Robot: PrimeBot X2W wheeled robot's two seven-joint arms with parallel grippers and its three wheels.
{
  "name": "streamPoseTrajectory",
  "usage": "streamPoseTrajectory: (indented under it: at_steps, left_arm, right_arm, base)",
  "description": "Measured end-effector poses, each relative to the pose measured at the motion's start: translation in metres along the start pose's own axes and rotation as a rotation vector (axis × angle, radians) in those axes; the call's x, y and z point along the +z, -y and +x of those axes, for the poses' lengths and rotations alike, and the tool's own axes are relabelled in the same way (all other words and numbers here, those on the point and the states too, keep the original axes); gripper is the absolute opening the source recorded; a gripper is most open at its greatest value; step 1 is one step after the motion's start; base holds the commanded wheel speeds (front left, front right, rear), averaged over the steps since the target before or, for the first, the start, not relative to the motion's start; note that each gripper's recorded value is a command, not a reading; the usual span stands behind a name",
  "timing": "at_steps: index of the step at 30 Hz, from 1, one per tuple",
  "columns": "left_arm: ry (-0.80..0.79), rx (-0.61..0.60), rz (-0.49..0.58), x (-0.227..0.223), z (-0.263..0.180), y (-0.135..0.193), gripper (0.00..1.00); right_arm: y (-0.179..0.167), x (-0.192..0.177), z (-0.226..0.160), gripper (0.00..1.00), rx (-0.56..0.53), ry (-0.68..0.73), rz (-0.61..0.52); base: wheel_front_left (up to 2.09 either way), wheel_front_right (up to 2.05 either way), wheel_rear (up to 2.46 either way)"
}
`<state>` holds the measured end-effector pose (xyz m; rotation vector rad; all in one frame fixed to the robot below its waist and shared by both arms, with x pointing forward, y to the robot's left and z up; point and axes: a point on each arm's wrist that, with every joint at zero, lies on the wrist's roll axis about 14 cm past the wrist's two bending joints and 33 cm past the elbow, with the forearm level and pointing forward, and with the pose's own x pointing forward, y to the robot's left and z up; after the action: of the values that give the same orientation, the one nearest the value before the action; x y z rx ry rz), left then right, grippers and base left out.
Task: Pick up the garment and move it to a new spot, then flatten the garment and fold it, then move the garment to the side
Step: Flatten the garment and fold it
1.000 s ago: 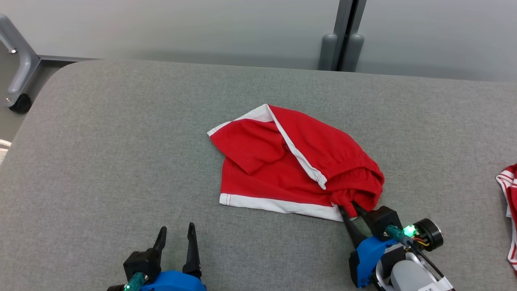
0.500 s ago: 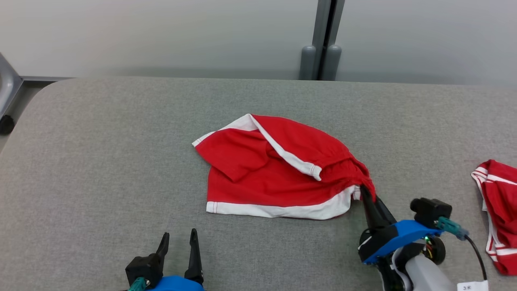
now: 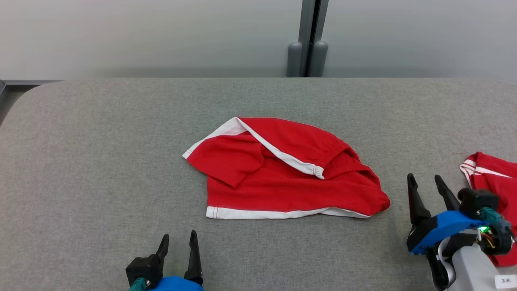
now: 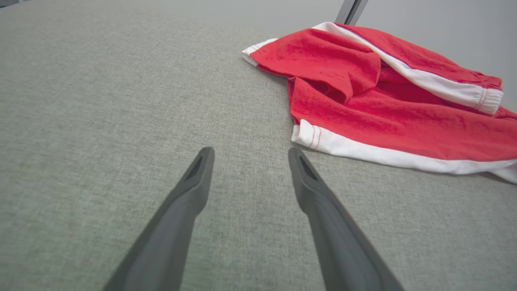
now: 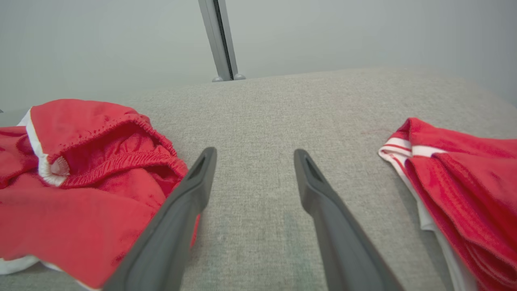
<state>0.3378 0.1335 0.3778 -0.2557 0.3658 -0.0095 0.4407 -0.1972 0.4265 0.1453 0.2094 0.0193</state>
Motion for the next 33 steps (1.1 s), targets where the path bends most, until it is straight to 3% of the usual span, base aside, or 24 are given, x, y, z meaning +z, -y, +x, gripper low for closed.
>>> streamPoseTrajectory:
  at_steps: [7, 15, 23, 26, 27, 29, 33]
  left_arm:
    - [0.023, -0.062, 0.003, 0.009, 0.007, 0.017, 1.00]
    - [-0.002, -0.164, -0.010, 0.007, 0.022, 0.046, 1.00]
    - [-0.075, -0.143, -0.001, -0.010, 0.041, 0.046, 1.00]
    - [-0.112, -0.112, 0.003, -0.020, 0.045, 0.040, 0.48]
    - [-0.112, -0.109, 0.007, -0.020, 0.047, 0.039, 0.27]
    - [-0.107, -0.091, 0.003, -0.017, 0.050, 0.035, 0.00]
    - [-0.081, -0.062, -0.005, -0.009, 0.050, 0.027, 0.00]
  right_arm:
    - [-0.009, -0.009, -0.015, 1.00, 0.025, -0.004, -0.076]
    - [-0.011, -0.027, -0.027, 1.00, 0.020, -0.043, -0.060]
    - [-0.002, -0.033, -0.033, 1.00, -0.003, -0.055, -0.048]
    - [0.001, -0.035, -0.034, 1.00, -0.011, -0.063, -0.043]
    - [0.001, -0.036, -0.034, 1.00, -0.009, -0.064, -0.044]
    - [0.001, -0.036, -0.034, 1.00, -0.008, -0.066, -0.043]
    - [-0.007, -0.038, -0.032, 1.00, 0.018, -0.071, -0.040]
  base:
    - [0.00, 0.00, 0.00]
    - [0.00, 0.00, 0.00]
    - [0.00, 0.00, 0.00]
    - [0.00, 0.00, 0.00]
    - [0.00, 0.00, 0.00]
    - [0.00, 0.00, 0.00]
    - [0.00, 0.00, 0.00]
